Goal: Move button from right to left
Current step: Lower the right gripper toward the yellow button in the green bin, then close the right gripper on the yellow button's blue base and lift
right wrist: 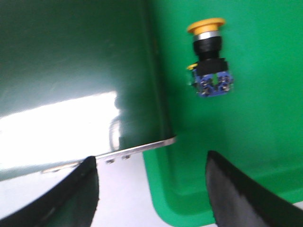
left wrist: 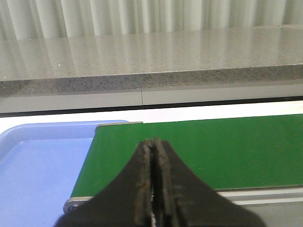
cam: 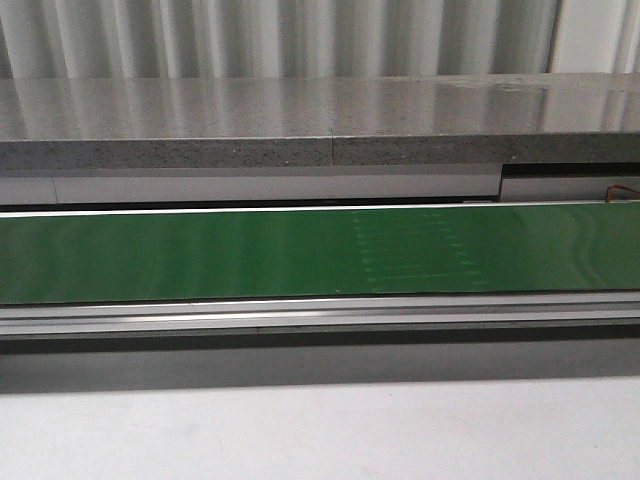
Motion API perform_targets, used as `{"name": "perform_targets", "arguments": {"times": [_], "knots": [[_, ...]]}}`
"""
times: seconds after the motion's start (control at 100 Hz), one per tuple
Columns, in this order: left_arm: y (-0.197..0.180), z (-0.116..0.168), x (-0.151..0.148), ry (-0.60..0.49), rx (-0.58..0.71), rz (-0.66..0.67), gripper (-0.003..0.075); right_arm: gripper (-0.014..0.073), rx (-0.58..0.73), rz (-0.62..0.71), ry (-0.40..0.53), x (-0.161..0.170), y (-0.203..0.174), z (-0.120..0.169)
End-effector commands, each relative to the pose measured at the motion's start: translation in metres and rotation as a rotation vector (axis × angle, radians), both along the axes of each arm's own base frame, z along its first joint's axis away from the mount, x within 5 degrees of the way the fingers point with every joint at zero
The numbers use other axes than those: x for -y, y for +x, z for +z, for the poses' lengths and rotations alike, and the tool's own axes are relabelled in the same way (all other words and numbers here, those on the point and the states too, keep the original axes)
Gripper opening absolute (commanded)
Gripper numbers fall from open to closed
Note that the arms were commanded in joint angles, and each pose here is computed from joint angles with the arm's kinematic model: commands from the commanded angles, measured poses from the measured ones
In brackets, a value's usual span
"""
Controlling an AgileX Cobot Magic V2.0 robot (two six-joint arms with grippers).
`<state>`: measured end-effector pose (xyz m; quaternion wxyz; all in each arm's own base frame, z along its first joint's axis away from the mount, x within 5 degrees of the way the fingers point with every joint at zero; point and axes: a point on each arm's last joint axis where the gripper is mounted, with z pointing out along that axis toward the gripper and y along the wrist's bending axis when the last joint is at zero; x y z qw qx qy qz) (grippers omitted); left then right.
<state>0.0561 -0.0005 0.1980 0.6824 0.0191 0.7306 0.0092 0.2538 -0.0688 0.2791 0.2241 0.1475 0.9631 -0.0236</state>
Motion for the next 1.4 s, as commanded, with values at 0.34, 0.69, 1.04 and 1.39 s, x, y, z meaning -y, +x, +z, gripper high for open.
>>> {"name": "perform_targets", "arguments": {"times": [0.34, 0.69, 1.04, 1.39], "knots": [[-0.001, -0.004, 0.000, -0.006, 0.070, -0.002, -0.0020, 0.0489, -0.030, -0.178, 0.005, 0.068, 0.032, -0.022], [-0.001, -0.004, 0.000, -0.006, 0.070, -0.002, -0.0020, 0.0489, -0.153, -0.068, 0.012, 0.081, 0.062, -0.053], [-0.001, -0.004, 0.000, -0.006, 0.070, -0.002, -0.0020, 0.0489, -0.204, 0.010, 0.035, 0.086, 0.078, -0.082], [-0.001, -0.004, 0.000, -0.006, 0.070, -0.002, -0.0020, 0.0302, -0.218, 0.008, 0.045, 0.089, 0.084, -0.095]]}}
